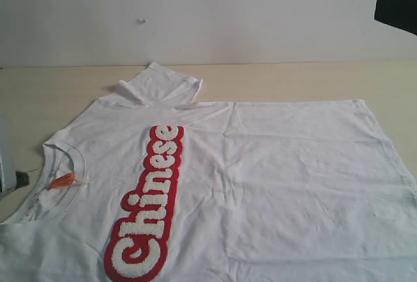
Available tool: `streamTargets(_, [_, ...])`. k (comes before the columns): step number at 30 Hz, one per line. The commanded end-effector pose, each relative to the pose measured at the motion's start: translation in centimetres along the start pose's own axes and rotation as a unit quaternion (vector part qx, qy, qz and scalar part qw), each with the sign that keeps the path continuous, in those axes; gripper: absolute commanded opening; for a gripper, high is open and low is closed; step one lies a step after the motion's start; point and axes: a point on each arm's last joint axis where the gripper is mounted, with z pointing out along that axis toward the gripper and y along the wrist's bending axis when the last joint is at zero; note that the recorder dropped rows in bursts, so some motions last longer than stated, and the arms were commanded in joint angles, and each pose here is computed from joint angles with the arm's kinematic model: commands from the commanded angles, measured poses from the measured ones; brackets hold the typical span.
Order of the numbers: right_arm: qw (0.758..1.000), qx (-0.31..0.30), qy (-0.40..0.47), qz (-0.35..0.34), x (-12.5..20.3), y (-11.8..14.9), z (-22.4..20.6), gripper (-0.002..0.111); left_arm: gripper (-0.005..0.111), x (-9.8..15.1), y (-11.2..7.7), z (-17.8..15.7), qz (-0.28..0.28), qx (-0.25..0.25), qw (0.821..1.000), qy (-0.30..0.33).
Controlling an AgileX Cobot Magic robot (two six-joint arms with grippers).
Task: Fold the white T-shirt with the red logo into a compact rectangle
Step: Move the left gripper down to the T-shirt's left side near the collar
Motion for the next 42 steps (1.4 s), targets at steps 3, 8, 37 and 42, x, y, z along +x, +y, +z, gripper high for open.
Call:
streamTargets(3, [1.000,0.001,-0.007,-0.003,-0.3,0.0,-0.1,0.000,0.000,0.1,-0.4,-1.9,-0.031,0.140,0.985,0.091])
streamTargets(8, [1.000,0.001,-0.007,-0.003,-0.3,0.0,-0.1,0.000,0.000,-1.1,-0.7,-1.9,-0.071,0.231,0.966,0.094])
streamTargets(37, [0.993,0.053,-0.097,0.029,-3.8,-1.0,-0.5,0.000,0.000,-3.4,-0.1,3.8,-0.137,0.290,0.943,0.093])
streamTargets(42, [0.991,0.074,-0.100,0.046,-6.1,-2.0,-0.4,0.000,0.000,-3.4,0.0,3.9,-0.139,0.288,0.943,0.090])
